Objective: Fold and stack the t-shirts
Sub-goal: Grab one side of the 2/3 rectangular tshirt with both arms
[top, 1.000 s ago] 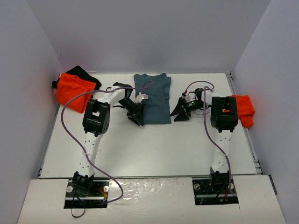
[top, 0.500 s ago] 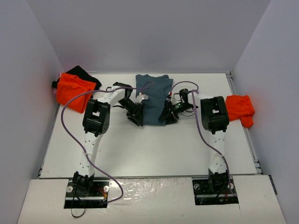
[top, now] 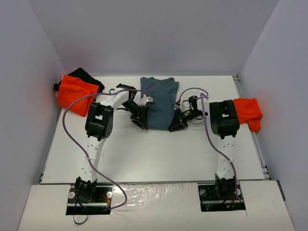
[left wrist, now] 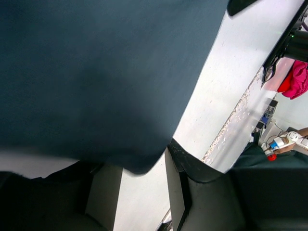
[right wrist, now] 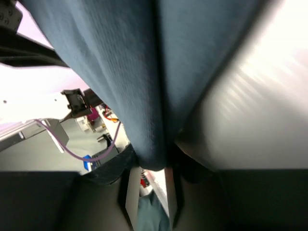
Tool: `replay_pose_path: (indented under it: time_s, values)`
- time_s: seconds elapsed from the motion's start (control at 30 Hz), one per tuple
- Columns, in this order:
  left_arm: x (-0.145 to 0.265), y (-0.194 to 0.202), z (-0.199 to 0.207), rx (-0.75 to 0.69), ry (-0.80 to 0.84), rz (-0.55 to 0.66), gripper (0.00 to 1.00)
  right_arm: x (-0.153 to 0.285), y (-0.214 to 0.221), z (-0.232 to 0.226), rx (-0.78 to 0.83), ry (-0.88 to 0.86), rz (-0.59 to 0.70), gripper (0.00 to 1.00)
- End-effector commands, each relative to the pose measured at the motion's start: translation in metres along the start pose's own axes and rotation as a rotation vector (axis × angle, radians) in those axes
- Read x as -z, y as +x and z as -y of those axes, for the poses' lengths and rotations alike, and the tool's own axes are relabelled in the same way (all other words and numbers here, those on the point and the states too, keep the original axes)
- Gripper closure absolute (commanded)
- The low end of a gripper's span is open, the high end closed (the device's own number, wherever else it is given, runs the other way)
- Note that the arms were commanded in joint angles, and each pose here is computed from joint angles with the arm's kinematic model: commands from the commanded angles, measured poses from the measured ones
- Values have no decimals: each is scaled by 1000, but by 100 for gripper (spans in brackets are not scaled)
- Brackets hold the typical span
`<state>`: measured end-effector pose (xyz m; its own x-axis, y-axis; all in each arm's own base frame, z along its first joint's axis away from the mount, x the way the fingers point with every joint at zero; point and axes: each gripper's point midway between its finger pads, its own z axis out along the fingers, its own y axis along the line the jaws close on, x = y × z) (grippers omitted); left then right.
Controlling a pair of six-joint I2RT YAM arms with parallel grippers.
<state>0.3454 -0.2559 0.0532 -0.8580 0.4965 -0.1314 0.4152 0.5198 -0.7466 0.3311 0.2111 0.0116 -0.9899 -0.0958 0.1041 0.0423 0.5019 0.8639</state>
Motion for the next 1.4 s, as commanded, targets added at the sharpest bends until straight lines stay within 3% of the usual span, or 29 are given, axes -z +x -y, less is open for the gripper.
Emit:
replay_pose_path:
  time_s: [0.0,0.07,0.27,0.33,0.4,0.57,0.63,0.7,0.73,0.8,1.03,1.37]
  values:
    - [21,-12,23,-75,15,52,66,15,10,67,-13,253,10,94]
    - [21,-11,23,-75,17,49,66,15,9,66,-6,249,9,100]
    - [21,-9,24,-80,19,47,66,16,8,65,-2,257,11,100]
    - [21,-9,24,-82,25,51,86,18,8,66,39,256,7,100]
    - [20,-9,23,-79,19,48,99,17,11,65,55,244,-7,100]
    - [17,-10,23,-74,33,45,100,17,15,64,86,246,-17,100]
    - [16,-11,22,-74,33,42,96,18,15,62,92,245,-15,100]
    - [16,-9,23,-76,39,33,80,18,13,59,100,239,-12,100]
    - [16,-9,24,-79,36,34,79,17,13,58,103,238,-12,100]
    - [16,-3,22,-76,20,28,61,16,13,59,107,246,-16,100]
    - [15,4,20,-73,-10,31,47,9,13,55,115,236,-30,100]
    - [-18,0,19,-62,33,-42,48,9,15,48,139,234,-30,100]
